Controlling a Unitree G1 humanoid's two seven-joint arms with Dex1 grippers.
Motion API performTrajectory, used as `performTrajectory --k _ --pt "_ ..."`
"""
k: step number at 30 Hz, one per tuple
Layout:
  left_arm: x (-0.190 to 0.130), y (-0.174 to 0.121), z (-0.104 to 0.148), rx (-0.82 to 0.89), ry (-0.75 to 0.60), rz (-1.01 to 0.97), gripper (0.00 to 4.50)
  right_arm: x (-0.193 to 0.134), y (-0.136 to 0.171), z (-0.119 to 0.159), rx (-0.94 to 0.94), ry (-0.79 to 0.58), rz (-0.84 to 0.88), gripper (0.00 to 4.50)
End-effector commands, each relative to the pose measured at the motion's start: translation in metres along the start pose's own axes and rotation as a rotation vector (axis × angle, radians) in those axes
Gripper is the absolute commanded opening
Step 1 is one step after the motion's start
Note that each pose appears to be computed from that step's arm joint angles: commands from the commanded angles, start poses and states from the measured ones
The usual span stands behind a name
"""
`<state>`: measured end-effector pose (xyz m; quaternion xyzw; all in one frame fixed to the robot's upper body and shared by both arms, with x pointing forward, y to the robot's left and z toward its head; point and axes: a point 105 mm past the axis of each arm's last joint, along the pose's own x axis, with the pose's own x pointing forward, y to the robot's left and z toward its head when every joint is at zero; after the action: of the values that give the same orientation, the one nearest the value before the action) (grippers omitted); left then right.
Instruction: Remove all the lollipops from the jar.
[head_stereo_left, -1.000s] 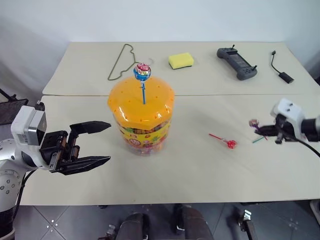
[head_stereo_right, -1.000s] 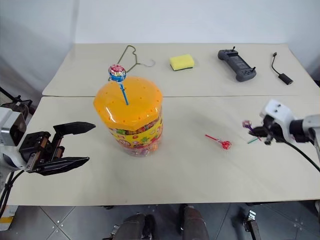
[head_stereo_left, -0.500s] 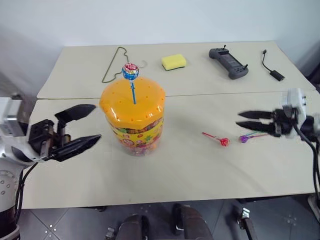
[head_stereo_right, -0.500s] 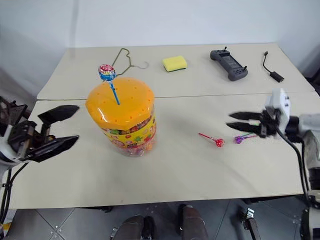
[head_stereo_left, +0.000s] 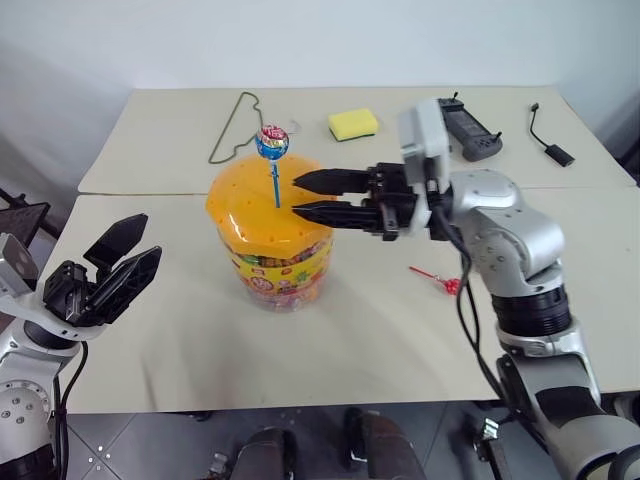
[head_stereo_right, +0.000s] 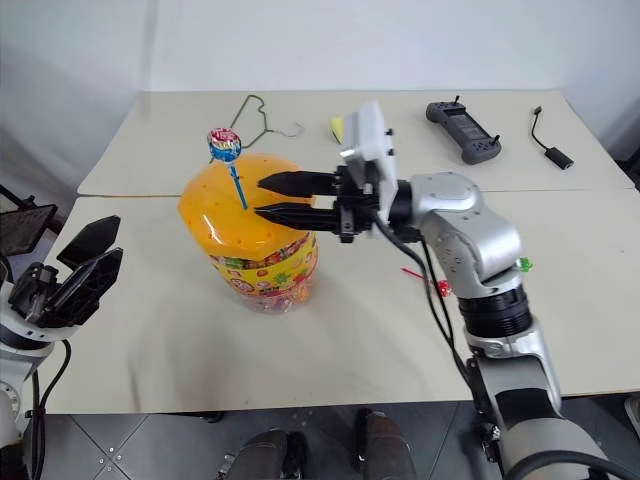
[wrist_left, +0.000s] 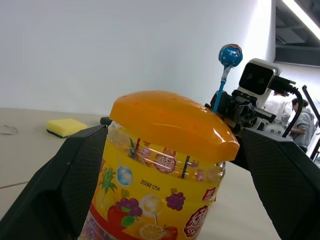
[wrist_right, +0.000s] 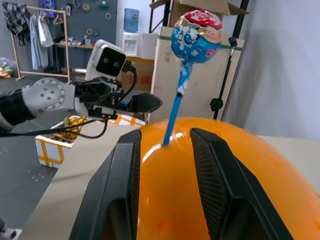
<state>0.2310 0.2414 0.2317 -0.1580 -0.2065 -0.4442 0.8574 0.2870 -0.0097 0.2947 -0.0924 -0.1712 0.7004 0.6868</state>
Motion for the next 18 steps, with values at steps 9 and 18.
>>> performTrajectory --k 9,18 --pt "0.010 -0.016 0.011 0.069 -0.050 -0.054 4.50 0.022 0.003 0.004 0.038 -0.007 0.037 0.36" --pt "0.033 -0.035 0.017 0.124 0.008 -0.217 4.50 -0.035 -0.027 0.061 0.098 -0.307 -0.075 0.04"
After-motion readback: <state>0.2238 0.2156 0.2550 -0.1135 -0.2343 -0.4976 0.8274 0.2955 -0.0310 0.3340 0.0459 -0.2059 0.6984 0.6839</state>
